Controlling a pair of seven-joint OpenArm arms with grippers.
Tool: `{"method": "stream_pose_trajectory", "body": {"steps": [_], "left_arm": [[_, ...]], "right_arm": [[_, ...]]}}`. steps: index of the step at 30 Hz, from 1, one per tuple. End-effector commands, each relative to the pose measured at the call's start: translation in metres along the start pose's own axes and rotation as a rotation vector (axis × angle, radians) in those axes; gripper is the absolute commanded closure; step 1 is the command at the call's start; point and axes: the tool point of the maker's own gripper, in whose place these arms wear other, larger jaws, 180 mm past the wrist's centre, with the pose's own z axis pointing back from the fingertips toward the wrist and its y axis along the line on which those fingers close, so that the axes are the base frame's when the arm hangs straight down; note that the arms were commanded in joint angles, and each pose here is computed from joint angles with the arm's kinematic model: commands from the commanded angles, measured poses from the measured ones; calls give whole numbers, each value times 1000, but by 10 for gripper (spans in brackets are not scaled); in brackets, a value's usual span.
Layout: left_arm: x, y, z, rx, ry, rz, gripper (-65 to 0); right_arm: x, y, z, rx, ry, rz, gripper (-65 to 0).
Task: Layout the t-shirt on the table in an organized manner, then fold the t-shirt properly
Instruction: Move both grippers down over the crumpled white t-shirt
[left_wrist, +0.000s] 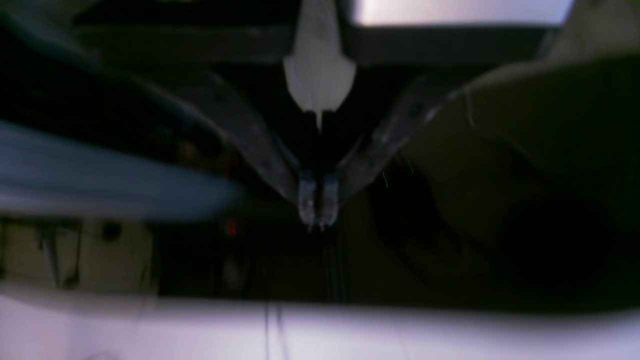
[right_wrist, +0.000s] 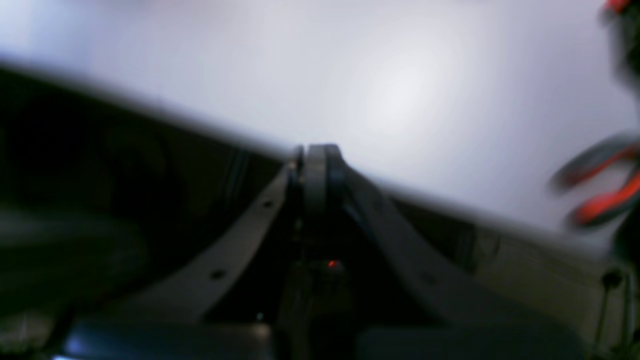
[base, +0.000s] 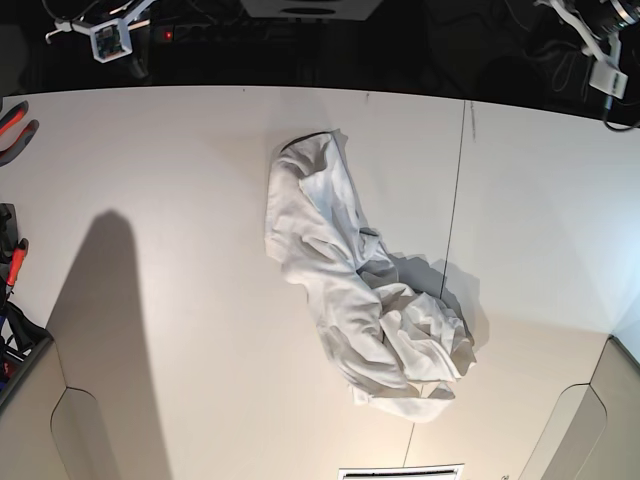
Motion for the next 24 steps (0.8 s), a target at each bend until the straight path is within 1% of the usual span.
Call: {"method": "stream_pose_trajectory", "body": {"steps": [1,4,8,13,16,18,20,22,24], "left_arm": [[20,-2,10,-10,-55,-22,0],[67,-8,24,-20,-195,-53,0],[112,-18,20,-44,-318,-111,0],[158,-26,13,-65,-459,-137,0],[188,-34,9,-84,-538,-170,0],[210,-42,3,-85,-571,-239,0],[231,-55,-6,-93,-594,-339,0],[249,-74,-18,-113,-607,-457,0],[270,-90,-31,-103,-625,-544,0]], "right_arm": [[24,-7,4,-15,-73,10,0],[68,-20,4,-50,-191,14,0],[116,-33,-10,-98,-333,6,0],[162,-48,-34,-170,-420,-79,0],[184,-52,-47,-192,-452,-137,0],[196,-50,-56,-186,-465,-167,0],[203,-42,-66,-156,-469,-187,0],[205,-33,-76,-125,-464,-209,0],[202,-23,-88,-92,-444,-228,0]]}}
